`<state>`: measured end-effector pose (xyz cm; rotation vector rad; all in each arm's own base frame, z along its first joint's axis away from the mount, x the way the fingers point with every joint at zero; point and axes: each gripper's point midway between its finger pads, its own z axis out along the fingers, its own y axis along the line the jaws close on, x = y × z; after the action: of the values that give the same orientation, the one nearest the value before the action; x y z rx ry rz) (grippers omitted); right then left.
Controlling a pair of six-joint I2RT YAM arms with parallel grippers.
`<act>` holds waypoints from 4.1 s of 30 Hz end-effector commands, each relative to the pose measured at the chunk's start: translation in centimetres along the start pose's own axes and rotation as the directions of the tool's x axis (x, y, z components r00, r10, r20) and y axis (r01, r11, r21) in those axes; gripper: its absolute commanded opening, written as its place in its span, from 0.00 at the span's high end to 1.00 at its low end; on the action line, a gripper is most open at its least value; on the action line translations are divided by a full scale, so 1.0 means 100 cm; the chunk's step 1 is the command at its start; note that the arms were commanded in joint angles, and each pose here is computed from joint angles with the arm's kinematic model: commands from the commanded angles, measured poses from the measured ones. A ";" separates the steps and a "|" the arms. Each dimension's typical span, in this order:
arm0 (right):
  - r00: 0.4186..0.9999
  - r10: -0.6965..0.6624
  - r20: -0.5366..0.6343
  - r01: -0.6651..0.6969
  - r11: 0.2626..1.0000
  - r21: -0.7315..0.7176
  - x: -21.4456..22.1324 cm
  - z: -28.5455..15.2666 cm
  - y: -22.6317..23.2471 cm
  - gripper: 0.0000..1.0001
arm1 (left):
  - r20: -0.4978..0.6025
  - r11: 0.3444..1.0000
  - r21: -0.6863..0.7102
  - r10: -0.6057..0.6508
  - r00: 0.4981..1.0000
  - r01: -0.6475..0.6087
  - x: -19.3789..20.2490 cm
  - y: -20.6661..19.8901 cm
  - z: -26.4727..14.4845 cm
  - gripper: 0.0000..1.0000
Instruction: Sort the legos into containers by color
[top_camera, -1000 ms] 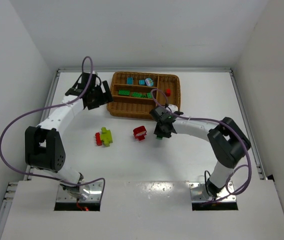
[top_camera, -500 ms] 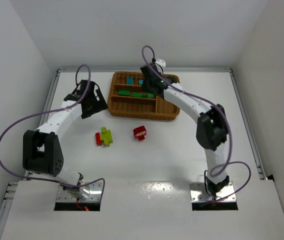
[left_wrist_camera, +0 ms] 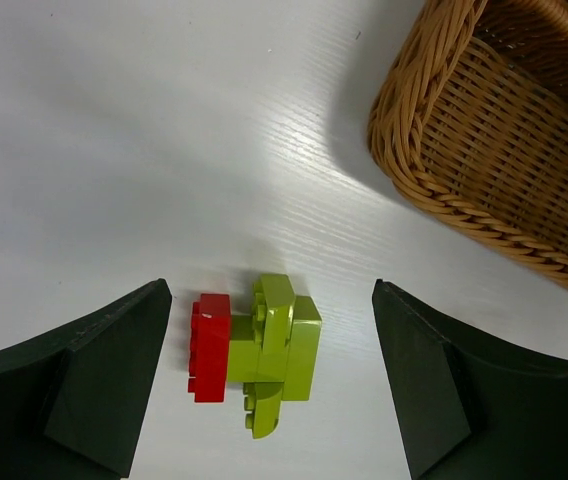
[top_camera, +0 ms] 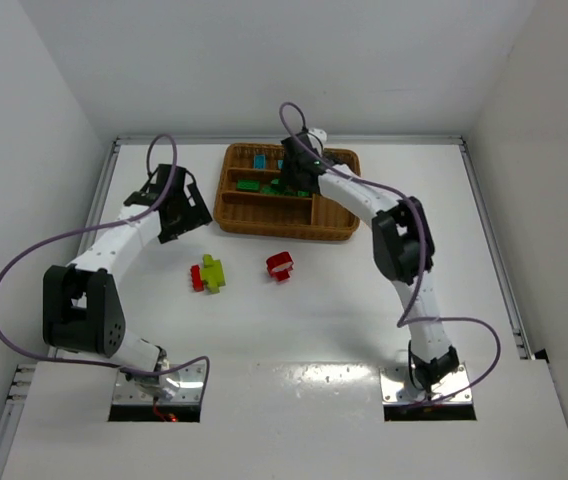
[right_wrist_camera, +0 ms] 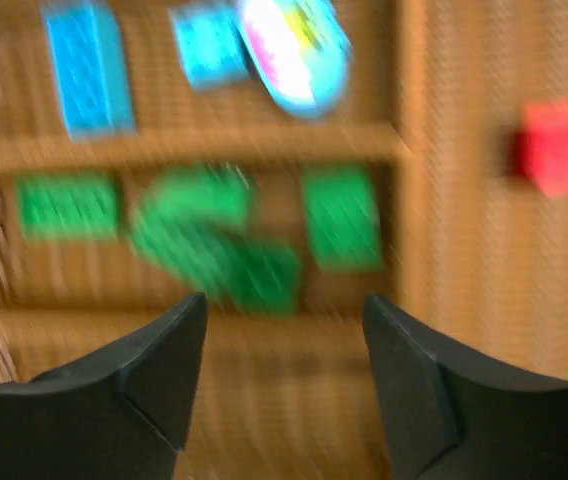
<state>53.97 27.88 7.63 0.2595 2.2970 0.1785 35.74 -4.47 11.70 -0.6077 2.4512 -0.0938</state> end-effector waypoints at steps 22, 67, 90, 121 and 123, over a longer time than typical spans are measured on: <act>0.487 -0.868 -0.098 0.749 0.472 -0.464 0.167 -0.197 -0.027 0.26 | 0.027 0.988 0.142 0.059 0.998 -0.062 -0.004 -0.016 -0.019 0.12; 0.852 -0.514 -0.099 0.252 0.569 -0.783 0.107 -0.232 -0.002 0.82 | 0.026 0.401 0.899 0.355 0.934 -0.177 0.050 -0.139 -0.087 0.08; 0.875 -0.451 -0.174 -0.030 0.309 -0.951 0.090 -0.283 -0.009 0.83 | 0.203 -0.120 0.979 0.618 0.760 -0.163 0.122 -0.197 -0.133 0.20; 0.928 -0.354 -0.120 0.056 0.448 -0.892 0.059 -0.256 -0.016 0.83 | 0.213 -0.253 0.966 0.676 0.706 -0.049 0.141 -0.187 -0.149 1.00; 0.945 -0.310 -0.107 0.072 0.514 -0.855 0.046 -0.245 -0.029 0.83 | 0.203 -0.232 0.971 0.677 0.708 -0.056 0.138 -0.187 -0.144 1.00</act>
<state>27.39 27.29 18.15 -0.7032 2.2598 1.4642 25.20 -28.59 19.04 1.0797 1.9113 -1.8146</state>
